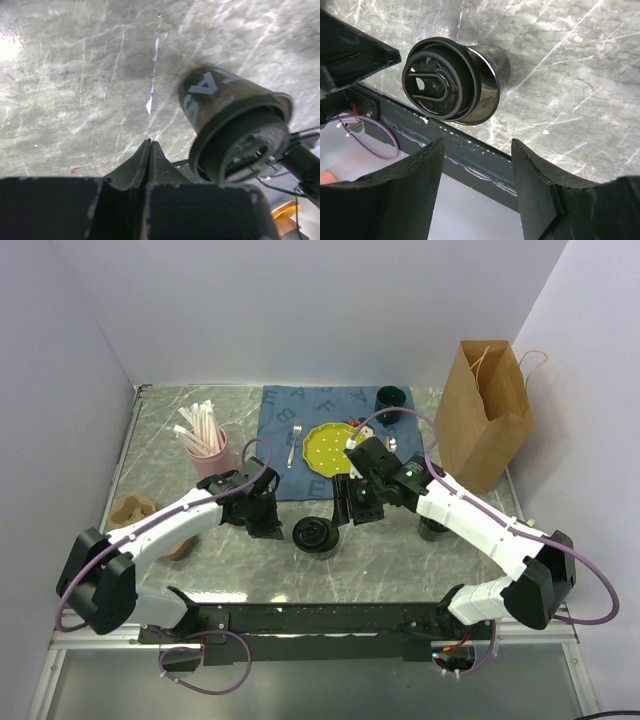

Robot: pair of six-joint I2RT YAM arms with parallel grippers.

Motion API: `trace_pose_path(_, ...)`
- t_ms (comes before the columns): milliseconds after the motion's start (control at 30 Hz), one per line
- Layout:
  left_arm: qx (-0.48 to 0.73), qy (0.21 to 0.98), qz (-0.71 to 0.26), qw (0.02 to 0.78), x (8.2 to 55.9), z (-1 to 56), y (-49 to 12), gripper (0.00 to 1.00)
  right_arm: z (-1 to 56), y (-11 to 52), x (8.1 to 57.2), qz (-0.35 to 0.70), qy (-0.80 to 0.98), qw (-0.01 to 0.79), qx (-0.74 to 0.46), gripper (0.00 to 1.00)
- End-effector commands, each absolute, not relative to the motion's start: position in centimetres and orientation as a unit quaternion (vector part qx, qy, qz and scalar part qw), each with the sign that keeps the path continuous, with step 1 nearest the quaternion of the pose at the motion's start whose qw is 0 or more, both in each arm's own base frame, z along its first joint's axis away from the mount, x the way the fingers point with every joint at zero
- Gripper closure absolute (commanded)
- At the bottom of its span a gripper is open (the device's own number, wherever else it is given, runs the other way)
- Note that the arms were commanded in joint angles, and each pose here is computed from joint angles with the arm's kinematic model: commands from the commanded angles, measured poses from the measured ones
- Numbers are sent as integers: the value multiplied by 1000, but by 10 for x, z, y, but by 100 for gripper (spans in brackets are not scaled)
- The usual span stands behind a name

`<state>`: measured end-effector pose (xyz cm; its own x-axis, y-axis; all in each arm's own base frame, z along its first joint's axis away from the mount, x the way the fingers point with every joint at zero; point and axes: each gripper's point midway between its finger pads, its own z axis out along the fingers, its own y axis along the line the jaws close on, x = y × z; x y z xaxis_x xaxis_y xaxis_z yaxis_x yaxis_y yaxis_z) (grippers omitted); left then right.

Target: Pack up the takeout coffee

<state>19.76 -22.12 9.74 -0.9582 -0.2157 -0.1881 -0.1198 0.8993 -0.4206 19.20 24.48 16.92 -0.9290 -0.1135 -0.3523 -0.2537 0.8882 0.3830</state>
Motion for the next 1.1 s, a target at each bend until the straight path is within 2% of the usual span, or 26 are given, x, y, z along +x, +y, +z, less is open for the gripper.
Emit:
trace_pose_path(0,-85,966,-209,129,208,102,-231,97,182,238,197,220,952,190,-98,37)
trace_pose_path(1067,-50,967,-219,121,209,110,-264,99,177,239,200,225,951,187,-95,37)
